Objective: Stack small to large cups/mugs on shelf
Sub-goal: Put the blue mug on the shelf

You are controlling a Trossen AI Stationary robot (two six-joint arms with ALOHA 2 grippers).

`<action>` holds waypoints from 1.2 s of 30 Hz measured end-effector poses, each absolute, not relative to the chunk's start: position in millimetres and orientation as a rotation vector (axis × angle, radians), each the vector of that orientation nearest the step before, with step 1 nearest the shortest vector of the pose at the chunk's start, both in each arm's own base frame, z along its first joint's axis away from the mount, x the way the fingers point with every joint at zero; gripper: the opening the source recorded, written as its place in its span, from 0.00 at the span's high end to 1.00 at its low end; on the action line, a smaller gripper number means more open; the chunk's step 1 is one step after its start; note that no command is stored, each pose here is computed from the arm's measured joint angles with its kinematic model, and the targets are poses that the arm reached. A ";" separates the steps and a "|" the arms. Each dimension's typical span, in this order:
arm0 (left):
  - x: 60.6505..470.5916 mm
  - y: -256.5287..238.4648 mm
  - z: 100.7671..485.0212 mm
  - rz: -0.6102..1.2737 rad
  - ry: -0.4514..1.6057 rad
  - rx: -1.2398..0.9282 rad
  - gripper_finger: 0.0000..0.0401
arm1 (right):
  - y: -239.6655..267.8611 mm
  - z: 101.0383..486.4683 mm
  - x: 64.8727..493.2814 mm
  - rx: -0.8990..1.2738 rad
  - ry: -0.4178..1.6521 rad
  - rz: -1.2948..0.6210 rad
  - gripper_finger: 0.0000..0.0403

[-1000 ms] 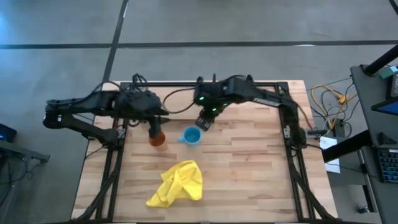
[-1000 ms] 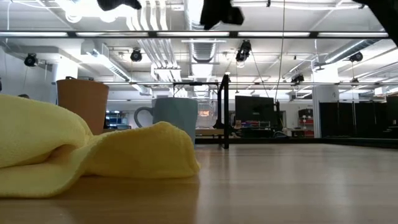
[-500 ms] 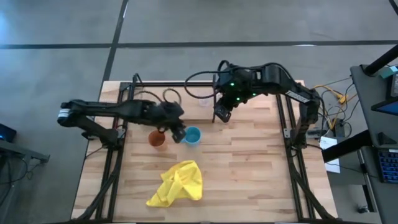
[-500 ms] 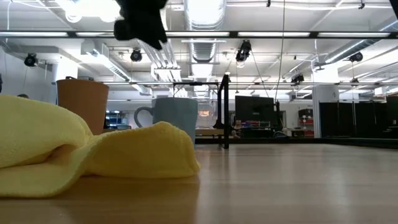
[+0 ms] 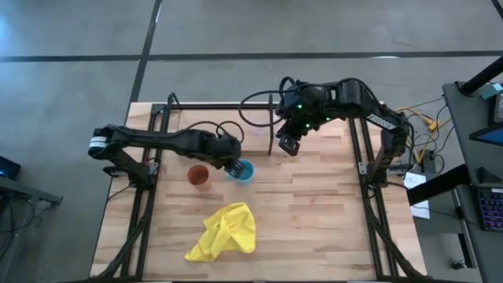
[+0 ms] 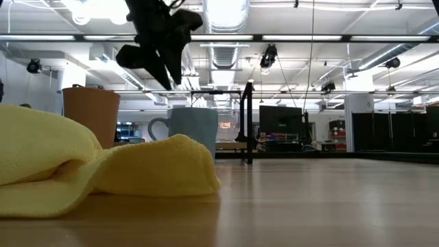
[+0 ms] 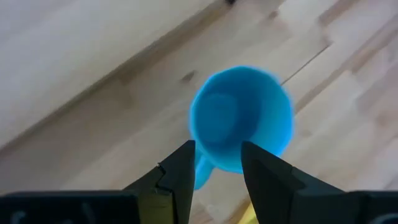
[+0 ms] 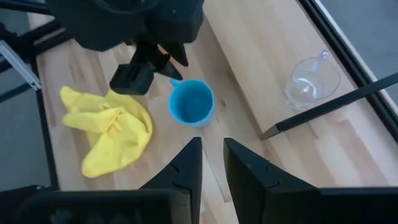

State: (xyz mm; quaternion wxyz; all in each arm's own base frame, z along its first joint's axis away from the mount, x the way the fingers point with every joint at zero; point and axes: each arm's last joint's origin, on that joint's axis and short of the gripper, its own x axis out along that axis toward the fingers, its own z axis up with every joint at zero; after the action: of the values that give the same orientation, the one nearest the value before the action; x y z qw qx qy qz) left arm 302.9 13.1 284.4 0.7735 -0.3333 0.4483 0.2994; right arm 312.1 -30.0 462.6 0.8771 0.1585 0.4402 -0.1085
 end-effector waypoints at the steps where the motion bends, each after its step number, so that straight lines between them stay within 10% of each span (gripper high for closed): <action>1: 304.4 13.1 281.0 0.653 0.988 -0.722 0.71 | -30.2 462.2 312.6 0.322 0.920 -0.227 0.85; 36: 327.9 14.9 235.5 0.713 1.139 -0.831 0.75 | -30.3 462.1 312.7 0.310 0.921 -0.225 0.85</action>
State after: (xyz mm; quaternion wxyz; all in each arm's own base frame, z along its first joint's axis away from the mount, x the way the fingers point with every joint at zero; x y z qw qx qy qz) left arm 327.9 14.9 235.5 0.7040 -0.3734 0.5120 0.3206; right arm 312.7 -30.3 462.1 0.8783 0.1486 0.4415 -0.1079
